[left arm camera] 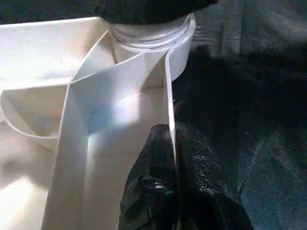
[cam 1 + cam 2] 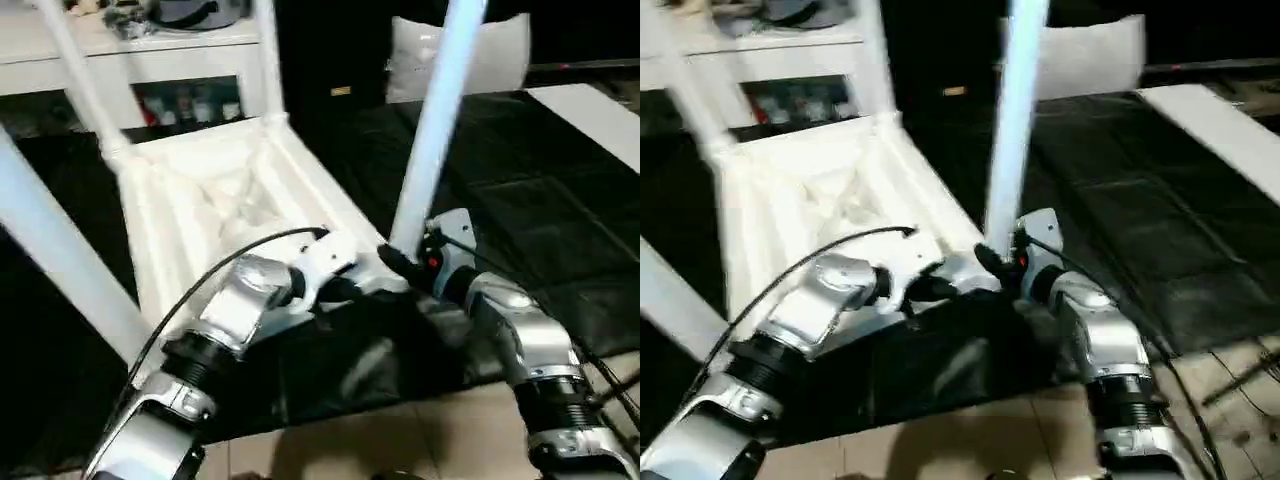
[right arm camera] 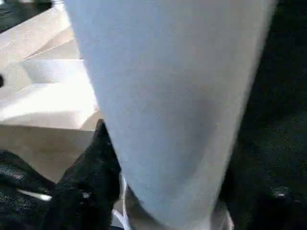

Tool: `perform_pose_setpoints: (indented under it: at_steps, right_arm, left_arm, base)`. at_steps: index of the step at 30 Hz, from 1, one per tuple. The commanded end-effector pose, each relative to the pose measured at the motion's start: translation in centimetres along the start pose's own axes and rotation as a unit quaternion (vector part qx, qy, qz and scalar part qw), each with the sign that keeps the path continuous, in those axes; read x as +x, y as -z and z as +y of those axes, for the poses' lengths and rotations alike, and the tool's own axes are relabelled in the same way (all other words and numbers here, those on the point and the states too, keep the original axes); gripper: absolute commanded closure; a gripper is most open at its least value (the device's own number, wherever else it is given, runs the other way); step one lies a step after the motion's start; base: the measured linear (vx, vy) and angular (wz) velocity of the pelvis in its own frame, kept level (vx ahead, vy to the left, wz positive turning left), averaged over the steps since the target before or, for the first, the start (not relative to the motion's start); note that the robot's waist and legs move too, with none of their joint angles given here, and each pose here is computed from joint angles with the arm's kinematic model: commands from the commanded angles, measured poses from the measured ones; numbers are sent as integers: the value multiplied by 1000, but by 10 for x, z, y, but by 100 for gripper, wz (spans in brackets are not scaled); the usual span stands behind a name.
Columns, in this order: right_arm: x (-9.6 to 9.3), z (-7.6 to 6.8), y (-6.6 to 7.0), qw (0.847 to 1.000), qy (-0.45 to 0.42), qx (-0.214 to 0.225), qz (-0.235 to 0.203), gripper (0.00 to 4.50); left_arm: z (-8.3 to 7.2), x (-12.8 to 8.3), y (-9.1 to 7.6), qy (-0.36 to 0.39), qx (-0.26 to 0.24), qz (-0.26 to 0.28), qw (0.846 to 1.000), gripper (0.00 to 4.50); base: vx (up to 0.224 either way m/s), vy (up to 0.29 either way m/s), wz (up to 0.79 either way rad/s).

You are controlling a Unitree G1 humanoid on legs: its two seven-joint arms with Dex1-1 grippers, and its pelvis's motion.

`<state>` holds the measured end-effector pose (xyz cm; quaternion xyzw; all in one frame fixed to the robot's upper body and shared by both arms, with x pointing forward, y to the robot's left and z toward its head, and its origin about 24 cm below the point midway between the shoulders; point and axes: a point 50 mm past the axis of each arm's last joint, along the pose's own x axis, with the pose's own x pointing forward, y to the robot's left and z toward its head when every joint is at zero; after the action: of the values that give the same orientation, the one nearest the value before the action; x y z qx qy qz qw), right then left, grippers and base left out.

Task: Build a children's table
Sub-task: Rotate leg to tighten

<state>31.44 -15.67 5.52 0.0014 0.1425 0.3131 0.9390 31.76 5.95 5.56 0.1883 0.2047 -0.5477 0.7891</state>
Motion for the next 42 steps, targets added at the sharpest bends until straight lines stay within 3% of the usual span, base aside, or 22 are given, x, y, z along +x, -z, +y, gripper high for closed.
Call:
perform_pose_setpoints:
  at_steps: [1, 11, 13, 18, 19, 25, 33, 42]
  right_arm:
    - [-2, 7, 1, 999, -45, -7, 2, 116]
    - [-38, -14, -10, 986, -152, -70, 17, 53]
    - [-46, -17, -11, 978, -187, -85, 36, 25]
    - [-57, -12, -10, 955, -274, -99, 62, 25]
    - [-60, -10, -10, 946, -302, -98, 65, 50]
    - [-61, -2, -7, 927, -358, -89, 67, 90]
    - [-54, 11, -1, 909, -404, -84, 62, 143]
    - [-46, 18, 1, 903, -420, -75, 57, 223]
  left_arm:
    - [-4, 0, -13, 29, 41, -25, 998, 450]
    - [-4, -20, 7, 121, 103, 4, 987, 450]
    - [-6, -27, 14, 154, 127, 20, 980, 450]
    - [-7, -37, 24, 211, 165, 51, 962, 450]
    - [-9, -41, 26, 237, 172, 56, 954, 450]
    - [-14, -46, 28, 282, 191, 69, 938, 450]
    - [-17, -41, 26, 292, 204, 61, 933, 450]
    - [-16, -41, 27, 291, 206, 63, 932, 450]
  base:
    - [0, 0, 0]
    - [0, 0, 0]
    - [0, 0, 0]
    - [0, 0, 0]
    - [0, 0, 0]
    - [0, 0, 0]
    - [0, 0, 0]
    - [0, 0, 0]
